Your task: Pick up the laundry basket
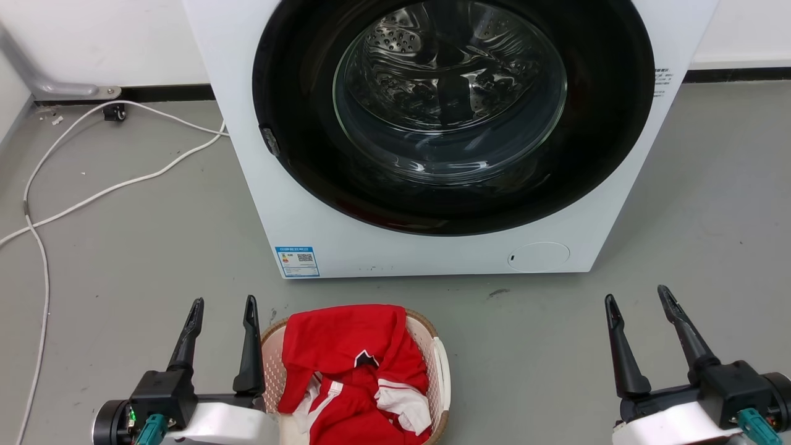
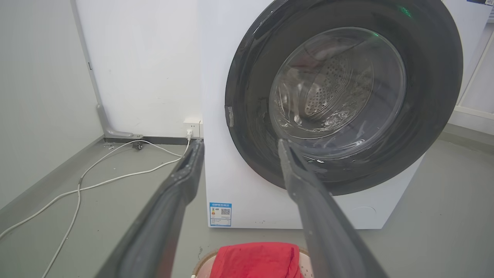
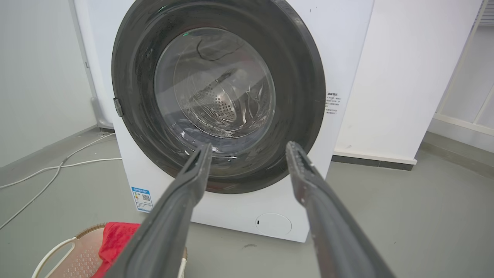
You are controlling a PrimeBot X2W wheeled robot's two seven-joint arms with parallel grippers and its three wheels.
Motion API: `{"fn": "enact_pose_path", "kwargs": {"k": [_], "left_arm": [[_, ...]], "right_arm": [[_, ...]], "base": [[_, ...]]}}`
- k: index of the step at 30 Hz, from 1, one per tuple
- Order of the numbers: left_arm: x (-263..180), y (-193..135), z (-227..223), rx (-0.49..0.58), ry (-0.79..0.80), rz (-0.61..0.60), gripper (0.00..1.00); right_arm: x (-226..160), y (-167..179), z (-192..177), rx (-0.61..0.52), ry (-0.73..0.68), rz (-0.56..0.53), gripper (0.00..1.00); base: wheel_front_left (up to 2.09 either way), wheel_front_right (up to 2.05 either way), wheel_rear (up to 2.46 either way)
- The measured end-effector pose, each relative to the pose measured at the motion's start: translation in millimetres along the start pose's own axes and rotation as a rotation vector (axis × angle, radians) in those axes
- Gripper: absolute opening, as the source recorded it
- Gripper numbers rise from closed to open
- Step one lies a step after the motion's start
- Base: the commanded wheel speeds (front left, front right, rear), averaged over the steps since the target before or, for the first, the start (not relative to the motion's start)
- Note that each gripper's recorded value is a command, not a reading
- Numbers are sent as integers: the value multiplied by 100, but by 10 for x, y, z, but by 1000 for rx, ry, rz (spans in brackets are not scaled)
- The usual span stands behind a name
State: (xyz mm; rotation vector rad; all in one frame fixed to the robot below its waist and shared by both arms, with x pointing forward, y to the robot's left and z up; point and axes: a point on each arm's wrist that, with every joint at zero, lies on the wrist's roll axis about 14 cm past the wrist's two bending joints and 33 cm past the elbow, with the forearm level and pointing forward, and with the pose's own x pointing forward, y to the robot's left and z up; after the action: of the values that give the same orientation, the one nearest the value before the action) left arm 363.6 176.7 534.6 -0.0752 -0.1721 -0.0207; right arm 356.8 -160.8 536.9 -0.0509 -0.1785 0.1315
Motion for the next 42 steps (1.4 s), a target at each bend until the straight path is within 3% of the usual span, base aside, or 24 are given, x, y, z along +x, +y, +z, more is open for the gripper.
{"fn": "enact_pose_path", "kwargs": {"k": [20, 31, 42], "left_arm": [[-17, 64, -68, -11, 21, 21, 100], [124, 446, -434, 10, 128, 115, 100], [328, 765, -1118, 42, 336, 140, 100]], "right_arm": [[-4, 12, -60, 27, 17, -1, 100], [265, 397, -432, 44, 117, 124, 100], [569, 782, -1129, 26, 309, 272, 100]], "base": [[0, 0, 0], [0, 0, 0], [0, 0, 0]]}}
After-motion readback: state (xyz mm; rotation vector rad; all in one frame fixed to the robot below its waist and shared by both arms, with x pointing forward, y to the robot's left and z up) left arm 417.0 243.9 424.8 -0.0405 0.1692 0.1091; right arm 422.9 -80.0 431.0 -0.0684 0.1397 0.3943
